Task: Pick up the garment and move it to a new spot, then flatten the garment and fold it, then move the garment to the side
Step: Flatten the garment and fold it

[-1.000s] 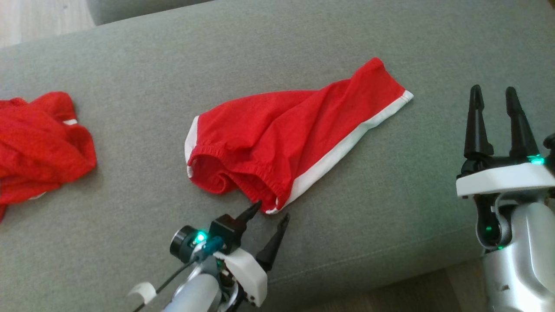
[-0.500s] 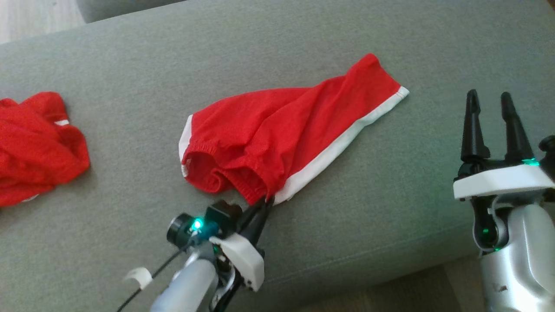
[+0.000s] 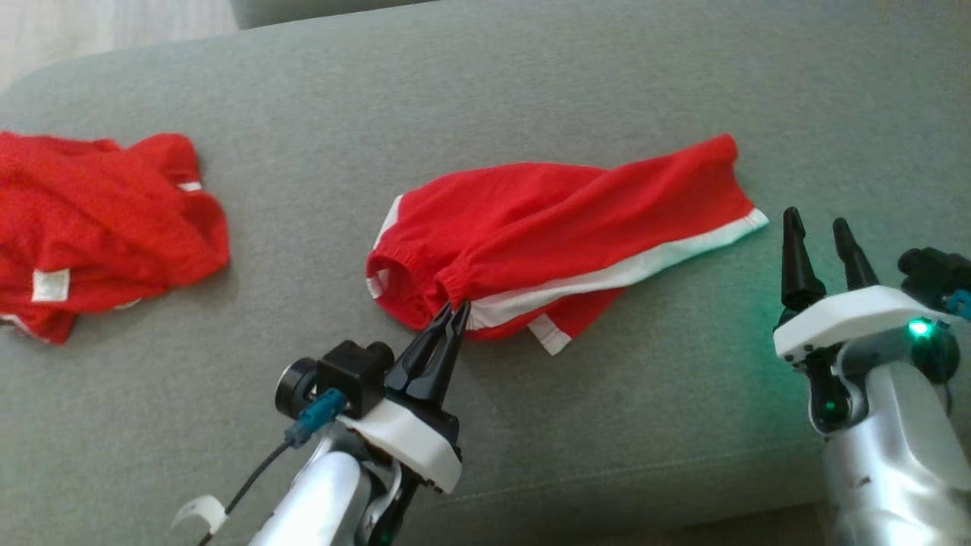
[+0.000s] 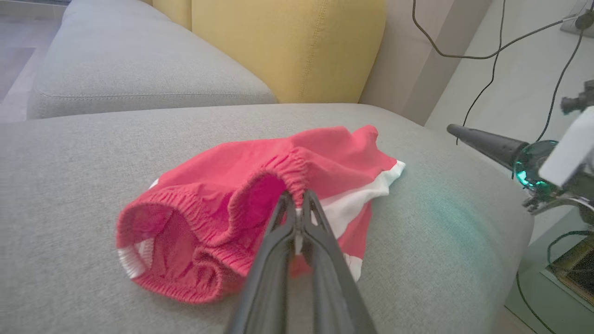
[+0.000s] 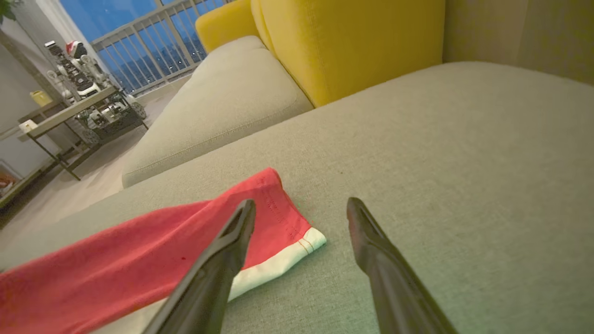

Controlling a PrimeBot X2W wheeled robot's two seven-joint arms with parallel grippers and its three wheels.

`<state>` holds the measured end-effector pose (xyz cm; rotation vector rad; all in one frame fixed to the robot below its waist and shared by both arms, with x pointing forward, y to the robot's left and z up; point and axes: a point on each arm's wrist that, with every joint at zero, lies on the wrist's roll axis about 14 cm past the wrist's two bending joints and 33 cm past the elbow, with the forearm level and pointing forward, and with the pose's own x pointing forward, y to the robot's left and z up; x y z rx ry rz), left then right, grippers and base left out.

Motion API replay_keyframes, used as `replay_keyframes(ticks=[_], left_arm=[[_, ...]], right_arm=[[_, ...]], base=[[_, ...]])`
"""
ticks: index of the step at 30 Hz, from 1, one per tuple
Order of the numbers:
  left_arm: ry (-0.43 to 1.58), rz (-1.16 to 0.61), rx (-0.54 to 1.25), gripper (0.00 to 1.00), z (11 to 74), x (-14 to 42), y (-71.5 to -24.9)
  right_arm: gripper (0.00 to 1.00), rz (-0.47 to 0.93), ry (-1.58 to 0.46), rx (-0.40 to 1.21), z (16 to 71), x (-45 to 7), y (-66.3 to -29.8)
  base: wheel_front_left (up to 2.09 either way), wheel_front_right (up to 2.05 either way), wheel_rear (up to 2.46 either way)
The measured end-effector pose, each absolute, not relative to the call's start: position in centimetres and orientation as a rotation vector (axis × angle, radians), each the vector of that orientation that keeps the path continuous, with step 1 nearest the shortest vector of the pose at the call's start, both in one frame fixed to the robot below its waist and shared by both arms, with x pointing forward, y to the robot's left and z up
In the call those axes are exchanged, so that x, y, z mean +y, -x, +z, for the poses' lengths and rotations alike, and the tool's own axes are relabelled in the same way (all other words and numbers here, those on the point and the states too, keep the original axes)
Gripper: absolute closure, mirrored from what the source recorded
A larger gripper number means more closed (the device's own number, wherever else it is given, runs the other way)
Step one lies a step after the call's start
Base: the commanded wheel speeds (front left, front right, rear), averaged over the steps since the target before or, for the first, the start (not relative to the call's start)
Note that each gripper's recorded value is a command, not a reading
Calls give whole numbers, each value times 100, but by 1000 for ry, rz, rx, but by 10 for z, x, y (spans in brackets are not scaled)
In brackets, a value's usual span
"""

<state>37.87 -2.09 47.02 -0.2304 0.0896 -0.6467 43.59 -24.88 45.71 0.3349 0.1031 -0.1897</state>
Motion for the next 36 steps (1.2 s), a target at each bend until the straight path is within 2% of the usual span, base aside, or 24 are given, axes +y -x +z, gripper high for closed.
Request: replay_keyframes(ticks=[5,13,25,26,27,28,36], left_arm=[[224,-641,95,100,468,-16,-374],[225,-618,110,100,462,-9,-373],[226,-605,111,100,461,-5,-376],[226,-605,111,100,461,-5,-376],[225,-605,109,100,462,-5,-377],[224,-605,106,100,463,-4,-377],[220,-603,89,100,468,-4,-378]], right_arm=[[0,-232,-498,205,423,-239,-447],[0,-232,-496,315,394,-219,-460],[0,-239,-474,361,384,-216,-465],[9,-241,-476,361,384,-216,-465],[78,-241,-476,362,384,-216,-465],[100,-241,-475,363,384,-216,-466],[100,-213,-458,334,395,-212,-472]], base=[[0,0,0],[0,0,0],[0,0,0],[0,0,0],[0,0,0],[0,0,0],[0,0,0]])
